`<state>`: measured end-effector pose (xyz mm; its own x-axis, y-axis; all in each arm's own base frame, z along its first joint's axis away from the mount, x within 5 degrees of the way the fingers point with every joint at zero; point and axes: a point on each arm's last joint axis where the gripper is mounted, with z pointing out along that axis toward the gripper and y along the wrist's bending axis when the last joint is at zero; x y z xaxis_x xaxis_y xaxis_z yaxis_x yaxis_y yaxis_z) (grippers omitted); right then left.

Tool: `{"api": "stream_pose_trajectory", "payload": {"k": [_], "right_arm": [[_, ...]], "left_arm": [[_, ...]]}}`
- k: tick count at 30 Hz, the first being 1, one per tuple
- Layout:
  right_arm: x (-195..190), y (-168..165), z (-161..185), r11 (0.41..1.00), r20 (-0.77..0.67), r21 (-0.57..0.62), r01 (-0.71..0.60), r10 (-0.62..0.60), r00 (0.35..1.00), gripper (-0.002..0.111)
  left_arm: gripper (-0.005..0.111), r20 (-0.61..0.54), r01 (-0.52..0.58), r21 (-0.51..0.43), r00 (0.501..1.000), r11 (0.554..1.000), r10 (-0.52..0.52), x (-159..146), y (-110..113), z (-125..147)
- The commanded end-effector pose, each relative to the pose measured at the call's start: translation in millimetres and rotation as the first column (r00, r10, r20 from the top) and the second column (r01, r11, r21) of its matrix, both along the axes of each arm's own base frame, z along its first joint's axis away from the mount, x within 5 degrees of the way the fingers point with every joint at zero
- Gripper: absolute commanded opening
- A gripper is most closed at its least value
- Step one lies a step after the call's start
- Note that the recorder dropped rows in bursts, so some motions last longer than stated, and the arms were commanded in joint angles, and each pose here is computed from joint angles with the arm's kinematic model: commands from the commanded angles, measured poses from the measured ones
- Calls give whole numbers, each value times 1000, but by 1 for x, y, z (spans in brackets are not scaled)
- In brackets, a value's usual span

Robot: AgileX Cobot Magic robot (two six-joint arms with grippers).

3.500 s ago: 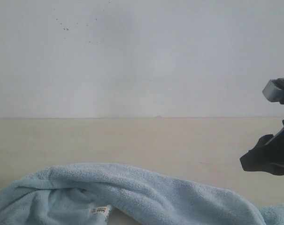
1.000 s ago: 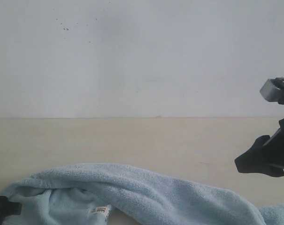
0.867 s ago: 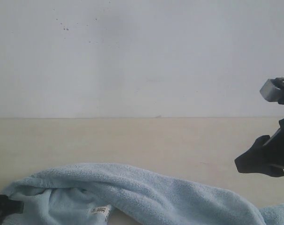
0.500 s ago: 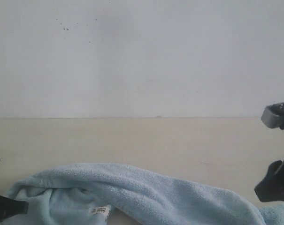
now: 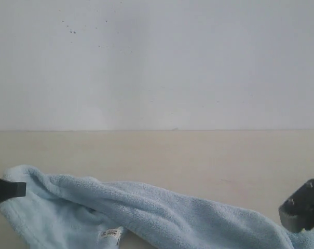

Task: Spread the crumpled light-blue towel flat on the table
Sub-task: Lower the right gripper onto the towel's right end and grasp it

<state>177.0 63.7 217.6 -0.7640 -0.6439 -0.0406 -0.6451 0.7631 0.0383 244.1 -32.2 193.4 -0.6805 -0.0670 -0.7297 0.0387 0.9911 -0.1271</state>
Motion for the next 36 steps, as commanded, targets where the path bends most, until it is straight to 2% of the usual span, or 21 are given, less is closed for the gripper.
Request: {"api": "stream_pose_trajectory", "payload": {"k": [1, 4, 11, 16, 24, 36], "right_arm": [[-13, 4, -20, 997, 6, -66, -38, 38, 999, 63], [-22, 10, -32, 995, 17, -61, -82, 84, 996, 63], [-35, 8, -57, 994, 72, -59, -93, 97, 993, 63], [-29, 8, -58, 994, 149, -66, -90, 99, 984, 63], [-26, 7, -58, 992, 187, -79, -94, 107, 977, 61], [-20, 10, -84, 988, 75, -122, -90, 100, 992, 59]], "left_arm": [[4, 48, 15, -11, 999, 1000, -14, -16, 1, 10], [4, 77, 44, -37, 996, 998, -41, -22, -2, 16], [4, 102, 71, -58, 993, 996, -65, -24, -4, 22], [4, 103, 85, -65, 992, 994, -78, -25, -6, 22], [4, 103, 89, -69, 991, 994, -82, -25, -6, 22], [4, 105, 110, -84, 989, 990, -101, -25, -9, 22]]}}
